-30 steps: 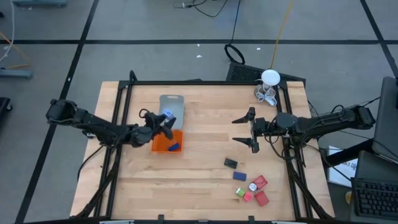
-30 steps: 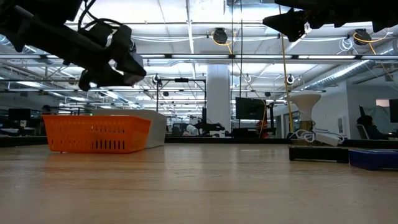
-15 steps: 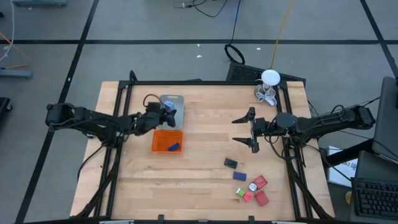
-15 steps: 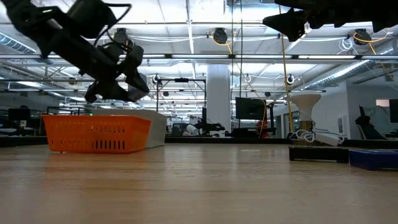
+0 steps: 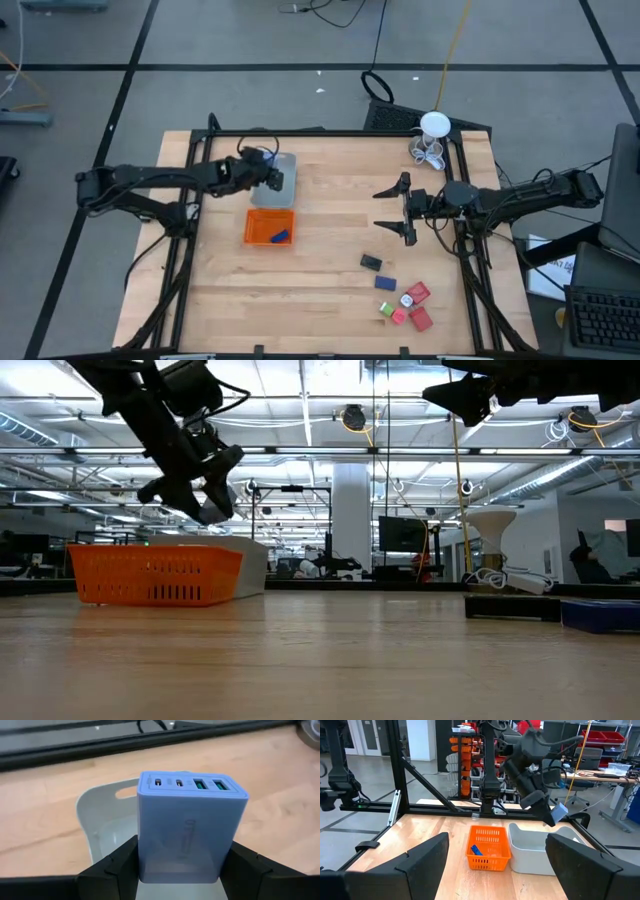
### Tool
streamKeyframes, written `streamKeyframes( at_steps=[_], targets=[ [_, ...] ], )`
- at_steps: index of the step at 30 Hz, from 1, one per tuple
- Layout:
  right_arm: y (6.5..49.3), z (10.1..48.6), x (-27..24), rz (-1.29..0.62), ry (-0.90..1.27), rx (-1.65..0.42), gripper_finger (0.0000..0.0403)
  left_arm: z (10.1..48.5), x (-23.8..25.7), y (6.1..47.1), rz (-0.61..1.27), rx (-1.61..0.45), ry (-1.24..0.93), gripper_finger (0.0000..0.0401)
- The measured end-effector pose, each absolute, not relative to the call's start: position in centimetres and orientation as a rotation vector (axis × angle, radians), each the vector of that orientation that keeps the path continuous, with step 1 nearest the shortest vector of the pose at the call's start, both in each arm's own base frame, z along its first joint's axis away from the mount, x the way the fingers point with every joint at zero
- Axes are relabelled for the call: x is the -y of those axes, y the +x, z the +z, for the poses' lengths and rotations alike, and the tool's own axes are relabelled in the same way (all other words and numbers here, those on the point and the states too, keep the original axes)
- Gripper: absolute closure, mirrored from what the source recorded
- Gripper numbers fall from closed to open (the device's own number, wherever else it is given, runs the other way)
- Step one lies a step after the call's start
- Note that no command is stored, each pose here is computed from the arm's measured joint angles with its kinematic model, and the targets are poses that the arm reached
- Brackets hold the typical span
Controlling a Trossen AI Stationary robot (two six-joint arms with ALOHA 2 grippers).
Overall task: Pick & Place Office items
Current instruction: Put the purple charger adapter into the gray bin
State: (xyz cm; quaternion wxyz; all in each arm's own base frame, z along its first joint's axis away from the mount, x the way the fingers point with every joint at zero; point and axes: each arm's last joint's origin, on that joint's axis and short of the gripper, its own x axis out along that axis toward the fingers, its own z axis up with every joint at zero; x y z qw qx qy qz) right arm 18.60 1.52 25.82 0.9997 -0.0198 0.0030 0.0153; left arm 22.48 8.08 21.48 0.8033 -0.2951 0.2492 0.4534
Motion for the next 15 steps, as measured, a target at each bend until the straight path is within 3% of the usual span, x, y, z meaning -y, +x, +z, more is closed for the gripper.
streamKeyframes(
  at_steps=[15],
  targets=[
    [18.6, 25.8, -1.5, 0.031, -0.039, -0.006, 0.0083, 17.5, -9.3, 24.1, 1.103, -0.594, -0.740, 0.0185]
  ],
)
